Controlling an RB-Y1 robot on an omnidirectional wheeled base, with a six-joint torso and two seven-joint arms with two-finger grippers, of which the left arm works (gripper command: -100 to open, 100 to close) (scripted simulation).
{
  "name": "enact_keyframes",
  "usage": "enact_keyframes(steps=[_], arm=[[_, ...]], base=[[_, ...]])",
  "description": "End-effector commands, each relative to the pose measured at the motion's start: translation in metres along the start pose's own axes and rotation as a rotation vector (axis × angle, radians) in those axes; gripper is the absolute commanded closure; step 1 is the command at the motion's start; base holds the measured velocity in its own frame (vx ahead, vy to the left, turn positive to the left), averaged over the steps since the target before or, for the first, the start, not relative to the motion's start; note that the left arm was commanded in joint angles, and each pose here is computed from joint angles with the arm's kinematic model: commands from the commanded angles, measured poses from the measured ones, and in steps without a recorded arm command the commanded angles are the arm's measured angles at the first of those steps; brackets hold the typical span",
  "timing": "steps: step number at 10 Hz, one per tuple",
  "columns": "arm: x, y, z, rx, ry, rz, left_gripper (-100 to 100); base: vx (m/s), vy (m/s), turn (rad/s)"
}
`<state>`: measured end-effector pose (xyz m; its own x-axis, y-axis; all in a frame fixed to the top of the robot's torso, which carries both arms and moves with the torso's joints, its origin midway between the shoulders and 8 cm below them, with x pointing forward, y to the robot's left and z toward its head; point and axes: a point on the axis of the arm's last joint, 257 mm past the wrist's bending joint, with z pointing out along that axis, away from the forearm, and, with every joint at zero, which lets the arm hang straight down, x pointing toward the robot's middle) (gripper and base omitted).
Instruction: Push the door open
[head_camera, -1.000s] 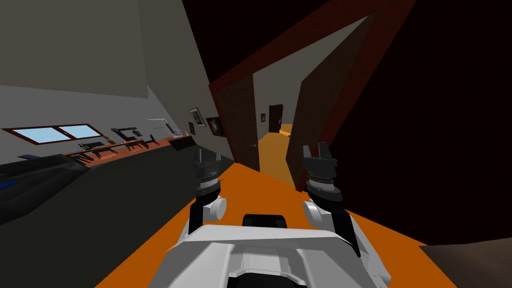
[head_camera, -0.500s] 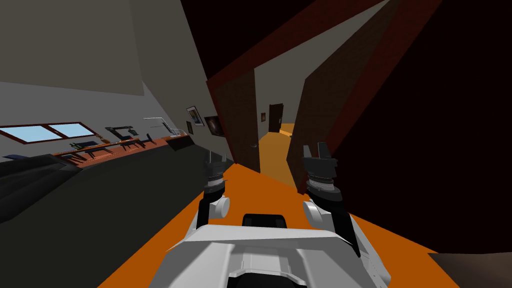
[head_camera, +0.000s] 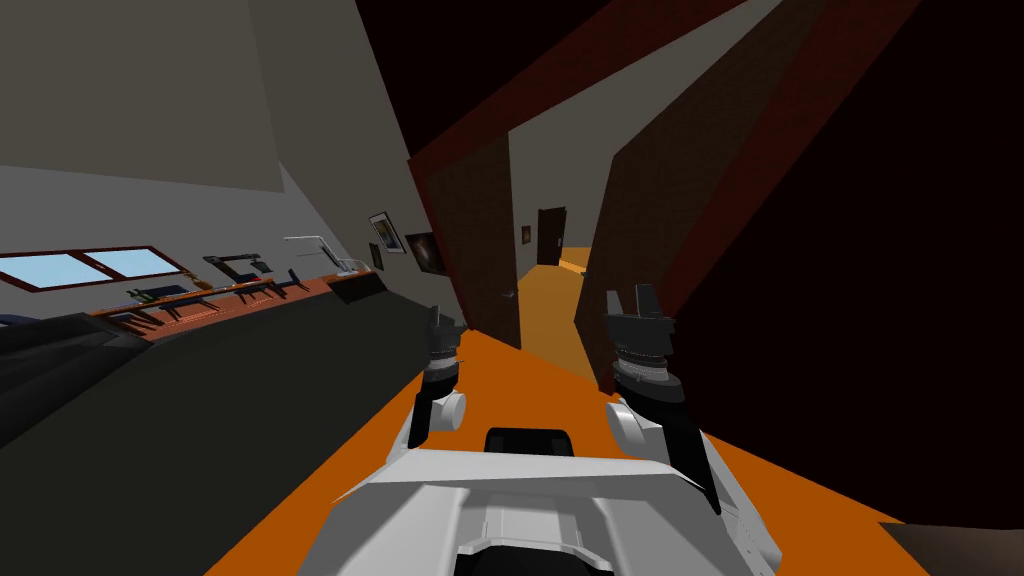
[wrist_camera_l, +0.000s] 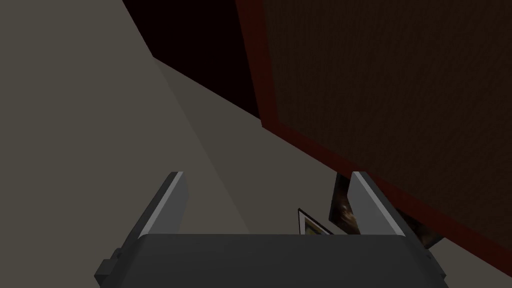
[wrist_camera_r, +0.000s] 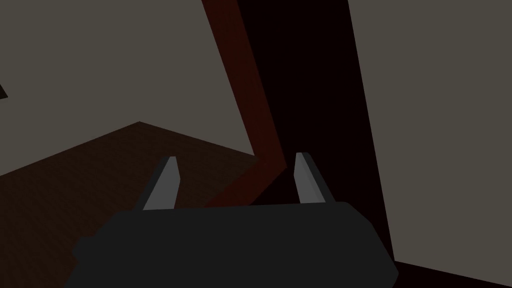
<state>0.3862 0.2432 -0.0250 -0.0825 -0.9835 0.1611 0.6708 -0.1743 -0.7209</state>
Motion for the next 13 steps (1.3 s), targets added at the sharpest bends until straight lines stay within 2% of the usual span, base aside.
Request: enact_keyframes(steps=[1, 4, 6, 9, 13], arm=[[0.002, 0.016, -0.0022, -0.027, 0.011, -0.001, -100], [0.007, 0.048, -0.0094, -0.083, 0.031, -0.001, -100], [0.009, 0.059, -0.0122, -0.102, 0.038, -0.001, -100], [0.015, 0.089, -0.0195, -0.151, 0.063, -0.002, -100], [0.021, 0.124, -0.0323, -0.217, 0.086, 0.000, -100]], base=[[0.094, 0.029, -0.014], [0.111, 0.031, -0.015], [0.070, 0.034, -0.010], [0.071, 0.032, -0.014], [0.076, 0.028, -0.013]])
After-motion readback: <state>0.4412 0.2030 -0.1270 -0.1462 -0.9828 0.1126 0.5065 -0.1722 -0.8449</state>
